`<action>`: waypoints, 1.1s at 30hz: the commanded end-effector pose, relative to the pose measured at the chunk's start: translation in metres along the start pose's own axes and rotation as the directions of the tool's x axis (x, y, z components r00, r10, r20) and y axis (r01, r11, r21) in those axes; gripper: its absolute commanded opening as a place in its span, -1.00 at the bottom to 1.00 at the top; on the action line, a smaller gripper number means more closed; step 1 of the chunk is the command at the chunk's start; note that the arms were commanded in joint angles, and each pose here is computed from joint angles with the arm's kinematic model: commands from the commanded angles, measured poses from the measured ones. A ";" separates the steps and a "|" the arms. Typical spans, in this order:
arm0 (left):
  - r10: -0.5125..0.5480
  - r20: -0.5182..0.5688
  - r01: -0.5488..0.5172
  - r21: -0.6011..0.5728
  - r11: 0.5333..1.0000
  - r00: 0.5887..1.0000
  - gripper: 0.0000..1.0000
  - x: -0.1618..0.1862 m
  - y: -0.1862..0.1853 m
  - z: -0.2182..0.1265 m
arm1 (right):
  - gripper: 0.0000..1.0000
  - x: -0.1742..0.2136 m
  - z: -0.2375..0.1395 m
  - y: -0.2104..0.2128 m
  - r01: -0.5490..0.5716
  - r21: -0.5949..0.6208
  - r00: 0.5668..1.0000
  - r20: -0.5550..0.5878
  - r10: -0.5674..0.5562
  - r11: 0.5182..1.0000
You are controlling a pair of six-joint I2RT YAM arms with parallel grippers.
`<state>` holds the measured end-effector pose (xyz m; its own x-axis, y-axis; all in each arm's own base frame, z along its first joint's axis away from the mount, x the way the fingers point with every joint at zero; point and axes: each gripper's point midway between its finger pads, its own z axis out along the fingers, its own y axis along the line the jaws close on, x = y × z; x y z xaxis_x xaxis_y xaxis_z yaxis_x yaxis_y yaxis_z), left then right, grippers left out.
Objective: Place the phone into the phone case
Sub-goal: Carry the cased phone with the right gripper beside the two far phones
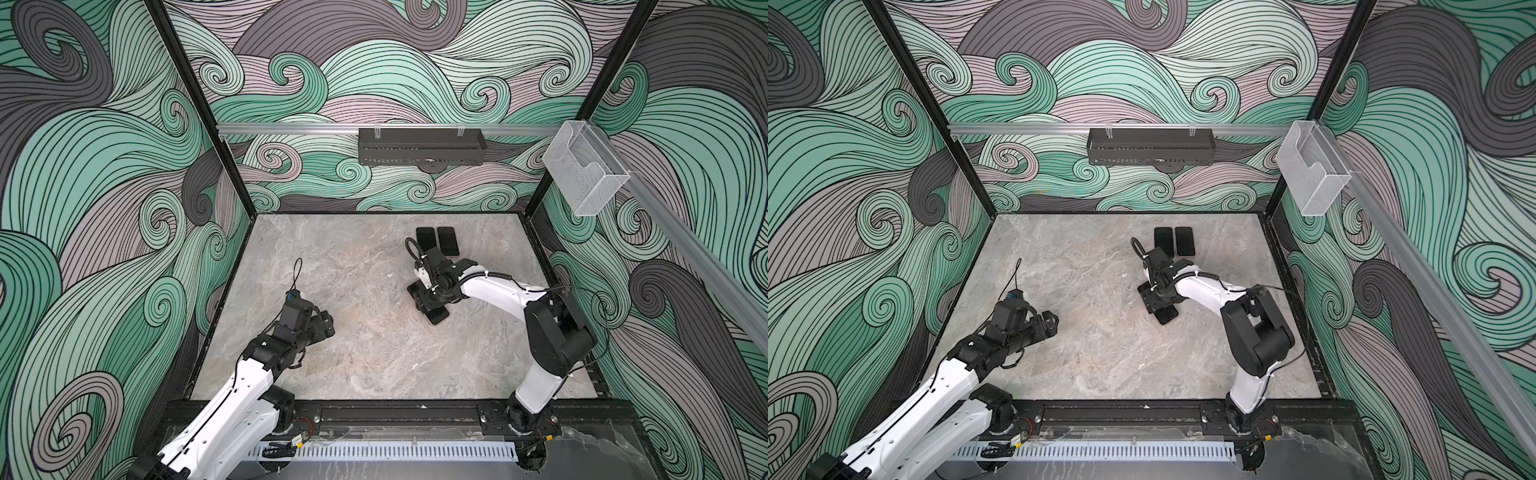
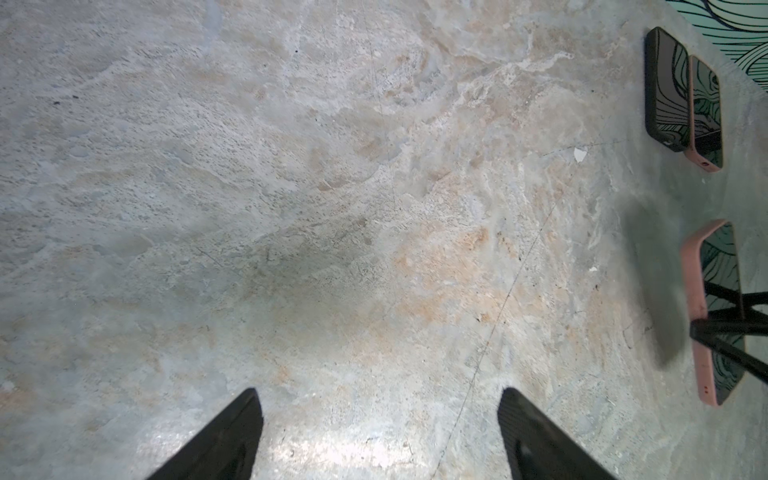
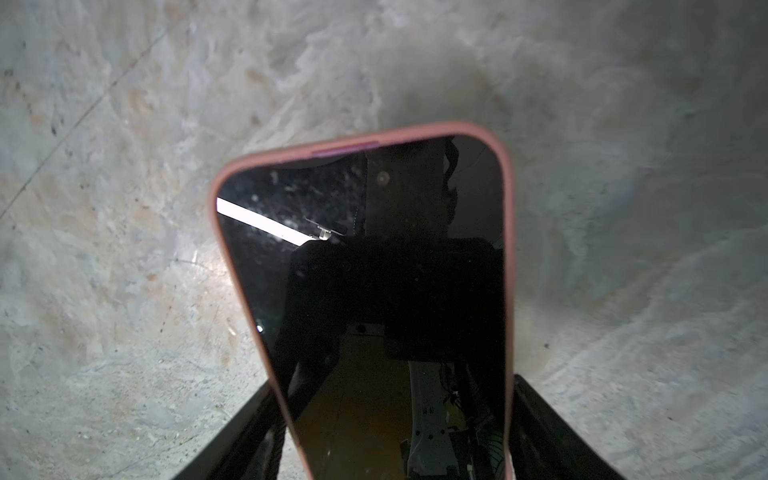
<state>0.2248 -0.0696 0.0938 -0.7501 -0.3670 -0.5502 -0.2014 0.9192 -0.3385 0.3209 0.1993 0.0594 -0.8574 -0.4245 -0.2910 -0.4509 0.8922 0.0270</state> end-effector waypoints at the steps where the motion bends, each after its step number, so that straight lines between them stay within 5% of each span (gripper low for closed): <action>1: -0.003 0.018 0.002 0.005 1.000 1.000 0.82 -0.007 -0.002 -0.003 | -0.37 -0.020 -0.017 -0.026 -0.084 0.050 0.995 0.064 0.081 0.995; 16: 0.016 0.011 -0.016 0.000 1.000 1.000 0.82 -0.010 -0.004 -0.005 | -0.38 -0.078 -0.026 -0.138 -0.284 0.131 0.954 0.140 0.266 0.950; 33: 0.024 0.014 -0.023 -0.008 1.000 1.000 0.82 -0.016 -0.006 -0.014 | -0.38 -0.116 0.004 -0.244 -0.340 0.226 0.936 0.177 0.305 0.913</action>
<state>0.2274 -0.0706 0.1023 -0.7537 -0.3520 -0.5551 -0.1899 0.9251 -0.3289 0.5201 0.0415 0.0742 -0.9086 -0.0828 -0.4094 -0.0630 0.9961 -0.0615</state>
